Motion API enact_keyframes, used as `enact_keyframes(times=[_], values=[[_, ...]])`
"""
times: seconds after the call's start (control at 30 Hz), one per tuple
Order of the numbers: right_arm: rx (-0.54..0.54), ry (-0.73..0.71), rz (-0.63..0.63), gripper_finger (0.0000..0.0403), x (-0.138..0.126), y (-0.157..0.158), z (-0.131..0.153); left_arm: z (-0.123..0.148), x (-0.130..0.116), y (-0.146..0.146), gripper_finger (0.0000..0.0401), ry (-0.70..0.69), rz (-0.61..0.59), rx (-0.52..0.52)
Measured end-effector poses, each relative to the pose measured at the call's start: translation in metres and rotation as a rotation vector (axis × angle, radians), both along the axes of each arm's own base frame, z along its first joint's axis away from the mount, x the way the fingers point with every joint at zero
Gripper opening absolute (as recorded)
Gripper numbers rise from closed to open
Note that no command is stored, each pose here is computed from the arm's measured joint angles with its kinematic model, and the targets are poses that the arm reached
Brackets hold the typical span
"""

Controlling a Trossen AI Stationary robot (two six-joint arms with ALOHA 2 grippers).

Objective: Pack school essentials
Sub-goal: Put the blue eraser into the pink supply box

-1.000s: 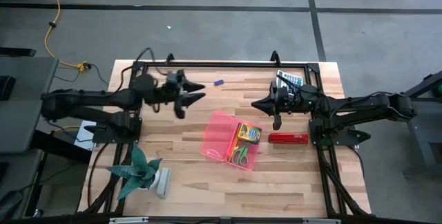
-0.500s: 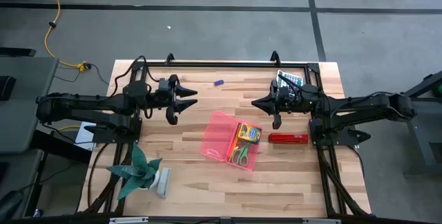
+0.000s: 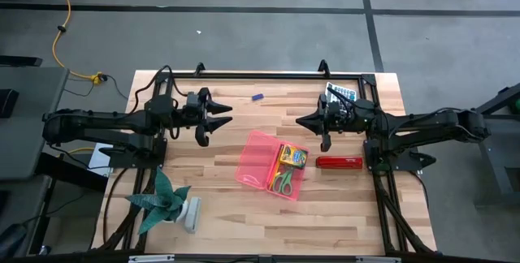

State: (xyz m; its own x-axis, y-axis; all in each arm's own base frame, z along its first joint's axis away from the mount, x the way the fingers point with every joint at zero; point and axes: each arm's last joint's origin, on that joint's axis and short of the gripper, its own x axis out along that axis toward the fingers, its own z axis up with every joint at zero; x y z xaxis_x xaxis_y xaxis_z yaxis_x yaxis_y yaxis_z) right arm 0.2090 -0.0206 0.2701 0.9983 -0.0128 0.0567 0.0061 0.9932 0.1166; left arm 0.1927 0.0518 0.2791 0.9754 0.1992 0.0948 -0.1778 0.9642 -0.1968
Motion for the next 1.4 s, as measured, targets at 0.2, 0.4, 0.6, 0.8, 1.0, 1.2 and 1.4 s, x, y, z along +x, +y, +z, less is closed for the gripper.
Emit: enact_keyframes(times=[0.2,0.4,0.6,0.8,1.0,1.2,1.4], values=[[0.008,0.0,0.0,0.0,0.0,0.0,0.0,-0.002,0.004,0.006,0.0158,0.026,0.152,-0.136],[0.008,0.002,0.001,0.0,0.0,0.0,0.0,-0.002,0.028,0.04,0.0155,0.254,0.319,-0.245],[0.03,0.011,-0.02,0.0,0.0,-0.001,-0.001,-0.015,0.062,0.097,0.0155,0.477,0.331,-0.346],[0.037,0.017,-0.021,0.0,0.0,-0.001,-0.002,-0.049,0.094,0.154,0.0155,0.723,0.361,-0.38],[0.037,0.017,-0.022,0.0,0.0,-0.001,-0.002,-0.09,0.119,0.194,0.0155,0.922,0.357,-0.408],[0.062,0.019,-0.027,0.0,0.0,-0.001,-0.002,-0.116,0.142,0.214,0.0154,0.999,0.336,-0.356],[0.11,0.027,-0.042,0.0,0.0,-0.001,-0.003,-0.131,0.151,0.222,0.0154,1.079,0.309,-0.364]])
